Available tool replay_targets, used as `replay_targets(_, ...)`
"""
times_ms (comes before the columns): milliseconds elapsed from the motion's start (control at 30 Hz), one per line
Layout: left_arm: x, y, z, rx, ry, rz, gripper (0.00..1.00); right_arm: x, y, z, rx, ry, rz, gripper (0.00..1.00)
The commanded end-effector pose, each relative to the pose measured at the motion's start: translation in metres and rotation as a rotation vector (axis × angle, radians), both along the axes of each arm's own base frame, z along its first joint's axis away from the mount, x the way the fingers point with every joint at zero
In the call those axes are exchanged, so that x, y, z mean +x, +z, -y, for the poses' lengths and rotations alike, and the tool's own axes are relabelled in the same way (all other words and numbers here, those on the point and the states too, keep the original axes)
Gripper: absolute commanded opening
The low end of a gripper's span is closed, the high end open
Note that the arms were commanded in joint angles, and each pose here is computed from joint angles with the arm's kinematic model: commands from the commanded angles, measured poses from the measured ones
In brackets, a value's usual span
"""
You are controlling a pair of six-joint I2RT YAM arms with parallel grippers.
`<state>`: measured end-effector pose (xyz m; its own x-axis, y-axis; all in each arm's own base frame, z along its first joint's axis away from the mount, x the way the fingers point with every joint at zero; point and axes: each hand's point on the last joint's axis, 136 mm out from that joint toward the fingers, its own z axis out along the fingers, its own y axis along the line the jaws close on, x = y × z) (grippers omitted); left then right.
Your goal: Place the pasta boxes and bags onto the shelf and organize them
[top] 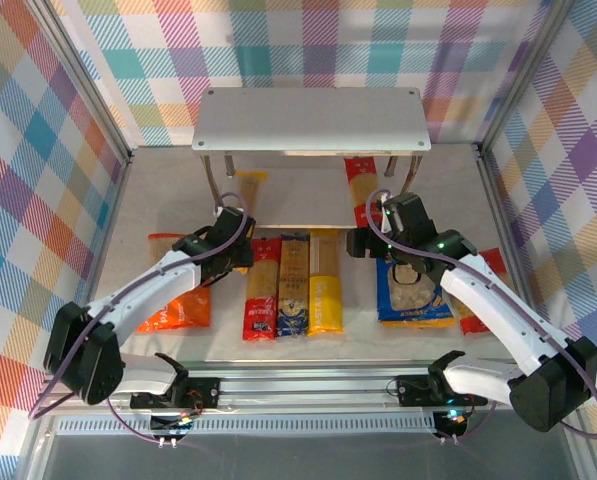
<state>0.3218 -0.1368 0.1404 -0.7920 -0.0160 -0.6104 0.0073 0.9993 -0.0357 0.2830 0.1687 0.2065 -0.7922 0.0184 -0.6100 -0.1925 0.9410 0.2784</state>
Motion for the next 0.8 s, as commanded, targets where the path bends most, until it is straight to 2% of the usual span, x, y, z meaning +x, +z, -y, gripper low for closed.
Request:
replay_targets(0, 0.055, 0.067, 0.010, -0.060, 0.023, 0.268, 0.00, 0.001, -0.005, -0.006, 0.014, 0.007, -0.010, 0.91)
replay_targets(467, 0.118, 0.051, 0.005, -0.052, 0.066, 0.278, 0.00, -0.002, -0.018, -0.023, -0.006, 0.045, -0.053, 0.91)
replay_targets(767, 0.140, 0.038, 0.002, -0.020, 0.079, 0.264, 0.00, -0.013, -0.037, -0.031, -0.041, 0.064, -0.101, 0.91)
